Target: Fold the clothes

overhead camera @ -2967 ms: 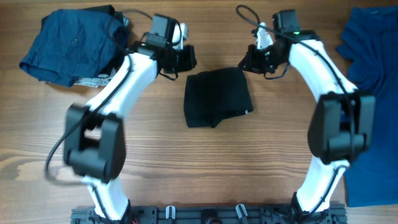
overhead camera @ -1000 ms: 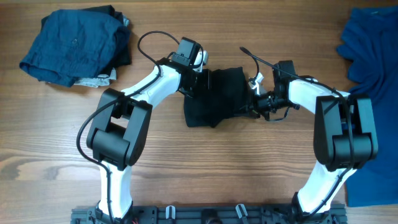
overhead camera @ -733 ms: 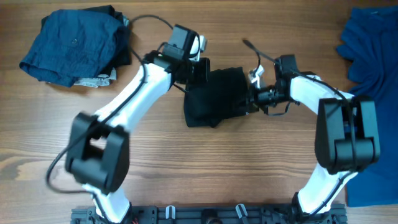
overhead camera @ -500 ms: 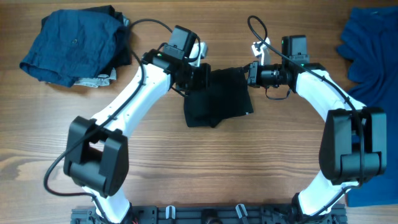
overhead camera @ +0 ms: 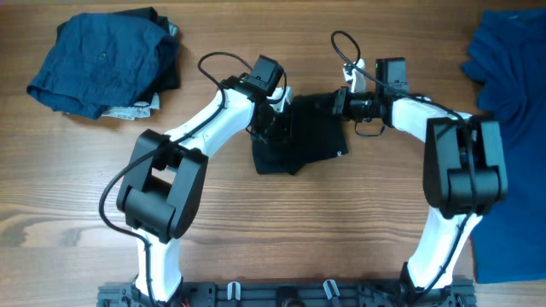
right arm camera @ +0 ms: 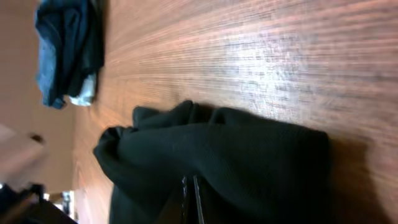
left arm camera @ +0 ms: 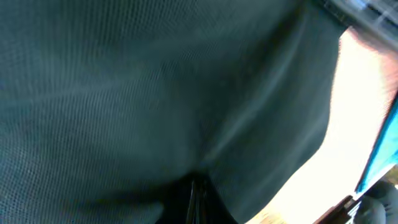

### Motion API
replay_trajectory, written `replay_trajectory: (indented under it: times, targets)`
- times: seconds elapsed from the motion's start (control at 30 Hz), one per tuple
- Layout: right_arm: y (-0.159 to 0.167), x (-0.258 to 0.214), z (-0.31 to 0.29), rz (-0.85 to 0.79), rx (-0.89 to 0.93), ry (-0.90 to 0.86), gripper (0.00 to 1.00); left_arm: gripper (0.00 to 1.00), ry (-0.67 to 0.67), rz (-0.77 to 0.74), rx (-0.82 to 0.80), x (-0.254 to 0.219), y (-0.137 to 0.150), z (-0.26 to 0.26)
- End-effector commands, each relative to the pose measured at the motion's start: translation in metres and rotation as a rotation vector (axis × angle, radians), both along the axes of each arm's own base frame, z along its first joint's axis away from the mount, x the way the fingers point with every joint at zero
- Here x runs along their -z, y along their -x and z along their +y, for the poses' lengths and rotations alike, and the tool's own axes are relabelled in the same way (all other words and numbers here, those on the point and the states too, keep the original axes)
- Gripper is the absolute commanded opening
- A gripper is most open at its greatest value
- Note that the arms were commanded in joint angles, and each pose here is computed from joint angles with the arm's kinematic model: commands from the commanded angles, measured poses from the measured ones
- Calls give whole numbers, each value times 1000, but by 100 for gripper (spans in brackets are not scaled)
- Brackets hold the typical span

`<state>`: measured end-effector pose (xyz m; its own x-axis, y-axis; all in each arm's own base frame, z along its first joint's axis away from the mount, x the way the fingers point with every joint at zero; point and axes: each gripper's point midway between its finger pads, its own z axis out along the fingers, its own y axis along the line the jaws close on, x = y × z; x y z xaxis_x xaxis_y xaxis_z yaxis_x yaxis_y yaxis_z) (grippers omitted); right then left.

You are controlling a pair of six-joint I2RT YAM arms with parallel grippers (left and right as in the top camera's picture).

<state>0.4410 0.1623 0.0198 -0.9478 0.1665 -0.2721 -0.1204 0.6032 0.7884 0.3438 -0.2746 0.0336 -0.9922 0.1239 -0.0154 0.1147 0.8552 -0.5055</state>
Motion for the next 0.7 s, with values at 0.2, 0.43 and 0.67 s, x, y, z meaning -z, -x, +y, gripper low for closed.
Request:
replay_trajectory:
  times: [0.2, 0.43, 0.67]
  targets:
    - [-3, 36, -3, 86, 72, 24, 4, 4, -133, 101, 66, 33, 28, 24]
    - [-16, -68, 7, -120, -72, -215, 4, 4, -170, -136, 82, -35, 5, 36]
    - [21, -108, 10, -59, -132, -242, 4, 5, -179, -365, 25, -69, -35, 37]
